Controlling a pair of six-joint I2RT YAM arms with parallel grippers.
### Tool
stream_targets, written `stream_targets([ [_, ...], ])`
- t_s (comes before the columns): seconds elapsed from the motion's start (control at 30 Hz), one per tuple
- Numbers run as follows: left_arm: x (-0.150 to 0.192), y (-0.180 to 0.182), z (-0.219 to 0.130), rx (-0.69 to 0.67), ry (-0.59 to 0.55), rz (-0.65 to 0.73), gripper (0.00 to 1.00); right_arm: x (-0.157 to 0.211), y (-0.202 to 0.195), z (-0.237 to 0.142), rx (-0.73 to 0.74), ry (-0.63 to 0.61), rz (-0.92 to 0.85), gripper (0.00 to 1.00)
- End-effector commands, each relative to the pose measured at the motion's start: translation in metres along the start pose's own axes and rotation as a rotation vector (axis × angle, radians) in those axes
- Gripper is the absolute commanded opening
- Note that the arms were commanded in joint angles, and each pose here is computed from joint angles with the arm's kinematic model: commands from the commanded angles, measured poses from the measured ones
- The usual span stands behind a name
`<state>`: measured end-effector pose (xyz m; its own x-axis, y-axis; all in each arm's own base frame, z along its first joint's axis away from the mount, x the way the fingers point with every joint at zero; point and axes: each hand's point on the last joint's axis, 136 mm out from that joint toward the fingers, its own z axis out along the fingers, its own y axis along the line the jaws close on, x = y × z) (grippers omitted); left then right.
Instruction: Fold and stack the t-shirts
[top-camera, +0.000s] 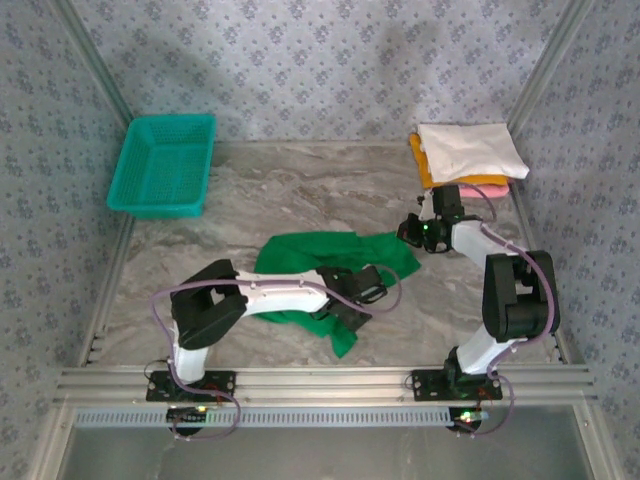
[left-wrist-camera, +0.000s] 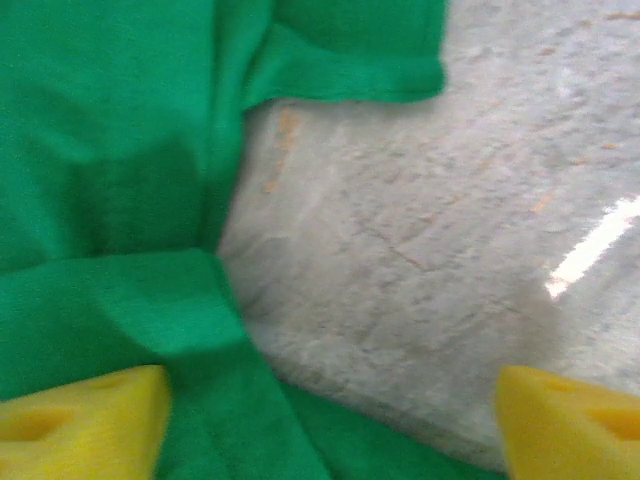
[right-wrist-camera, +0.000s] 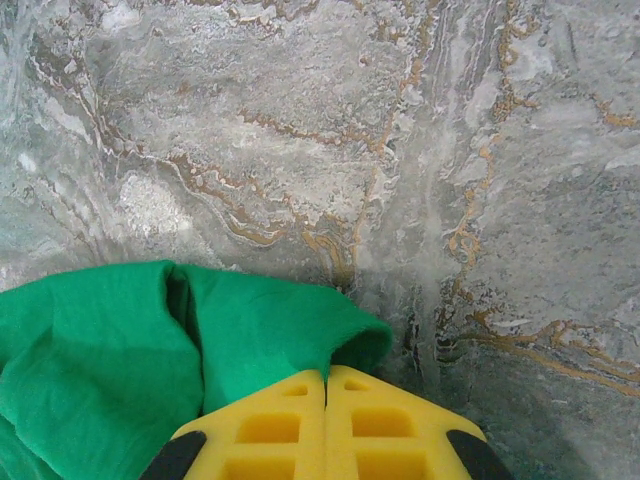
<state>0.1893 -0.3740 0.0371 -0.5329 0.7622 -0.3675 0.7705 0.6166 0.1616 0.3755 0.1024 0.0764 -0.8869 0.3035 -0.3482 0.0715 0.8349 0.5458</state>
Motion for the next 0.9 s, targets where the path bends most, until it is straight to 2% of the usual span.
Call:
stream_targets([
  [0.0,-0.002,0.028,-0.008,-0.133,-0.036,-0.001,0.54,0.003,-0.001,0.001,-0.018,0.007,0.023,0.00],
  [0.13,0.001,0.051,-0.008,-0.260,-0.032,0.008,0.13,0.004,-0.001,0.003,-0.021,0.012,0.022,0.00],
  [0.2,0.001,0.057,-0.010,-0.284,-0.035,-0.009,0.01,0.003,-0.001,0.003,-0.021,0.010,0.021,0.00],
  [0.37,0.003,0.086,-0.024,-0.321,-0.078,-0.088,0.00,0.003,-0.005,0.000,-0.010,0.002,0.025,0.00],
  [0.43,0.000,0.089,-0.033,-0.265,-0.111,-0.105,0.00,0.003,-0.008,-0.001,-0.006,-0.001,0.029,0.00],
  [0.47,-0.003,0.087,-0.037,-0.241,-0.128,-0.104,0.17,0.002,-0.008,-0.002,-0.008,-0.003,0.028,0.00],
  [0.5,-0.006,0.083,-0.040,-0.221,-0.142,-0.108,0.43,0.001,-0.008,-0.002,-0.008,-0.003,0.029,0.00],
  [0.53,-0.008,0.077,-0.038,-0.185,-0.145,-0.109,0.51,0.001,-0.008,-0.002,-0.008,-0.004,0.028,0.00],
  [0.57,-0.007,0.071,-0.035,-0.158,-0.139,-0.107,0.47,0.000,-0.009,-0.001,-0.007,-0.006,0.030,0.00],
  [0.6,-0.005,0.069,-0.030,-0.162,-0.128,-0.108,0.39,0.000,-0.009,-0.001,-0.007,-0.006,0.032,0.00],
  [0.67,0.002,0.070,-0.019,-0.191,-0.095,-0.115,0.03,-0.002,-0.008,-0.002,-0.012,-0.011,0.034,0.00],
  [0.7,0.005,0.072,-0.016,-0.203,-0.091,-0.118,0.00,-0.001,-0.008,-0.001,-0.011,-0.009,0.033,0.00],
  [0.87,0.006,0.075,-0.014,-0.207,-0.100,-0.121,0.00,0.001,-0.011,-0.003,-0.001,-0.009,0.029,0.00],
])
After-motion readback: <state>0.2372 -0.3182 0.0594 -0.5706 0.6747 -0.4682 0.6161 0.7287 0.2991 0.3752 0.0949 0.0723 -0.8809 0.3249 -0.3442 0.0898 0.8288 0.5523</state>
